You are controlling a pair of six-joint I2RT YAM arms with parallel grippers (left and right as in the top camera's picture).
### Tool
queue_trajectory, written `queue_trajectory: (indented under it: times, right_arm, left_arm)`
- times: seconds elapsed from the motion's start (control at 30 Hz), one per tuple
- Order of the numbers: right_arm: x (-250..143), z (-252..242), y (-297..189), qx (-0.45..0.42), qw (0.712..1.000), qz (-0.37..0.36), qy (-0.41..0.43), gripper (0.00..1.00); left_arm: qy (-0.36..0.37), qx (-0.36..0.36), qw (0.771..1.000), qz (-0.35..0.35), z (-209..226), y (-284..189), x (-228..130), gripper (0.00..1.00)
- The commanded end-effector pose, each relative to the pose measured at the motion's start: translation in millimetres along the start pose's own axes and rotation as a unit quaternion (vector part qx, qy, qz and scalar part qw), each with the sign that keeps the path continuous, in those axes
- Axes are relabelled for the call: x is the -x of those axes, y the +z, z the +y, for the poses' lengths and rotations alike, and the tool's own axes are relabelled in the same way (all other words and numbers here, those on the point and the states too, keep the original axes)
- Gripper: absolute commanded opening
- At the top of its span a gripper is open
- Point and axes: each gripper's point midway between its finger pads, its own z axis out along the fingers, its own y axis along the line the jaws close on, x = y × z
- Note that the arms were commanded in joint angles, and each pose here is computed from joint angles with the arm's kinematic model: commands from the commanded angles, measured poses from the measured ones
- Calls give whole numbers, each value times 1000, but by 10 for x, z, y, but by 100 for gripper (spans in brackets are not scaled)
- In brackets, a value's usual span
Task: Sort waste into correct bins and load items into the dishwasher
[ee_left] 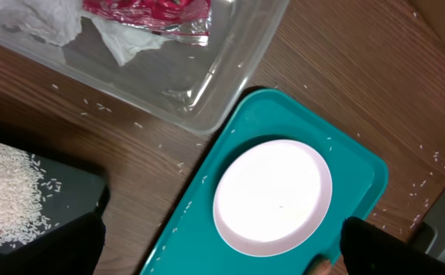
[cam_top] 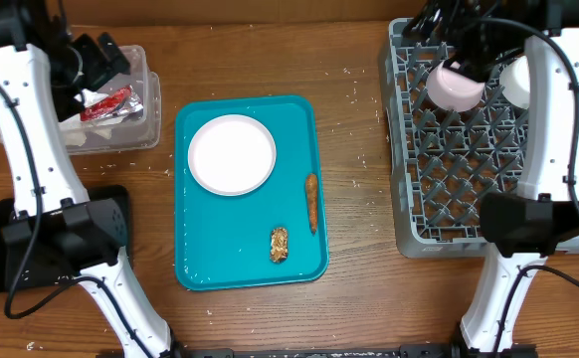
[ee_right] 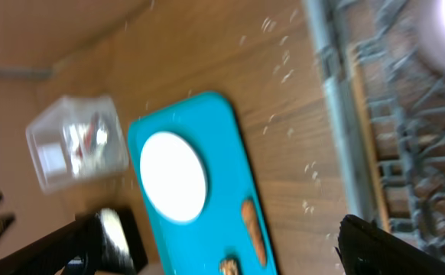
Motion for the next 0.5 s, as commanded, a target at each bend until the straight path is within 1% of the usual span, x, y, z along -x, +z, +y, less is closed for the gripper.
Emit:
queue_trajectory:
  times: [0.0,0.07,0.13,0.2,0.3,0.37,0.47]
  right_arm:
    - [-402,473,181,34,994,49,-88,100]
    - [-626,605,367,27,991,81,-106,100]
    - [-877,665,591,-4,986,112,-121,100]
    - [-1142,599,852,-80,982,132,-112,100]
    - [-1480,522,1104,-172,966,141,-134,100]
    - [-1735,556,1221,-204,955,150,-152,100]
    - [-2157,661,1352,-217,941,181,-186,100]
  left_arm:
    - [12,-27,999,-26,-4,-277,26,100]
    - [9,-26,999,-27,19,-281,37,100]
    - [9,-26,999,-27,17,-281,36,100]
    - [9,-26,999,-27,17,-281,36,100]
    - [12,-26,999,-27,14,-280,35,100]
    - [24,-26,999,-27,14,-280,35,100]
    - [33,-26,999,-28,14,-280,35,100]
